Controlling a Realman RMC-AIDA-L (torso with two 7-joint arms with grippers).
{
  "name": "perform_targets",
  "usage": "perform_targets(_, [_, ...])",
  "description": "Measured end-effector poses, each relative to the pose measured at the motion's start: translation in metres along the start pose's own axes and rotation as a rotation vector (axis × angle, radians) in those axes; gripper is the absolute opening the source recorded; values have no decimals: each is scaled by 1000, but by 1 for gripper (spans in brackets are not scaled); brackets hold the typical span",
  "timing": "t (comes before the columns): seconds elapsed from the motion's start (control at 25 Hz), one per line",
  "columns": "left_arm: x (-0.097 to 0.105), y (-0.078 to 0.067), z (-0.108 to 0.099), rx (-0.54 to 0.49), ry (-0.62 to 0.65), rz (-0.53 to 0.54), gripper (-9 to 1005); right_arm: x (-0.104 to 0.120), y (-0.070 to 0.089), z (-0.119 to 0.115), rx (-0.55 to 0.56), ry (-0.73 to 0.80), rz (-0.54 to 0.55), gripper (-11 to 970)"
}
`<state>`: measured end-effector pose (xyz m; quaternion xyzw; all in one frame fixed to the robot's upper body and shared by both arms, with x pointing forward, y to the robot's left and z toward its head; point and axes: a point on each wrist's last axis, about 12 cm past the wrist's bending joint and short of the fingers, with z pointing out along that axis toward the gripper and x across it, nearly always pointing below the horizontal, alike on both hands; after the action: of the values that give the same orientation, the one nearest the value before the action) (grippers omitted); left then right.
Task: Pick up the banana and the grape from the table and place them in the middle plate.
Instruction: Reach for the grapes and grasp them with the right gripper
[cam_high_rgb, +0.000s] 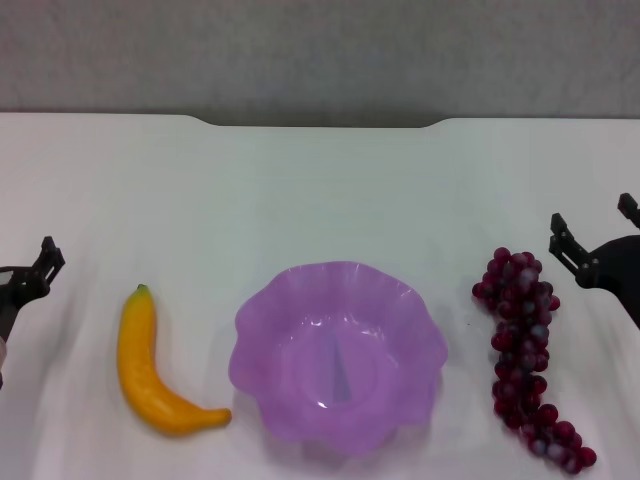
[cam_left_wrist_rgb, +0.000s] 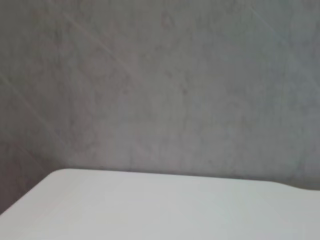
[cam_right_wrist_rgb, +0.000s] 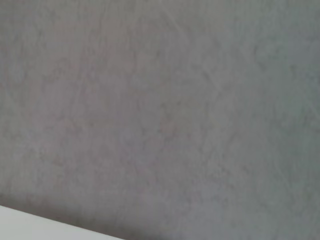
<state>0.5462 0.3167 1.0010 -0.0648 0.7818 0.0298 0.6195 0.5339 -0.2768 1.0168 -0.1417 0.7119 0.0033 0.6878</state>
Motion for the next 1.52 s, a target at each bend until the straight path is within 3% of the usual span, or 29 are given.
perform_targets(0.16, [1, 2, 0, -4, 14, 2, 894, -4, 10, 4, -22, 0, 33, 880])
perform_targets(0.4, [5, 5, -1, -12, 38, 22, 894, -30, 22, 11, -61, 15, 98, 880])
perform_targets(0.64, [5, 6, 0, -14, 41, 25, 893, -70, 26, 20, -85, 167, 108, 879])
perform_targets(0.76, [5, 6, 0, -14, 42, 27, 893, -85, 26, 28, -161, 292, 164, 879])
perform_targets(1.0, [3, 4, 2, -7, 39, 31, 893, -103, 19, 45, -318, 507, 279, 880])
perform_targets(1.32, [4, 5, 1, -11, 40, 30, 893, -119, -9, 57, -277, 746, 378, 879])
perform_targets(1.52, [4, 5, 1, -10, 40, 32, 893, -117, -14, 66, -268, 859, 403, 876])
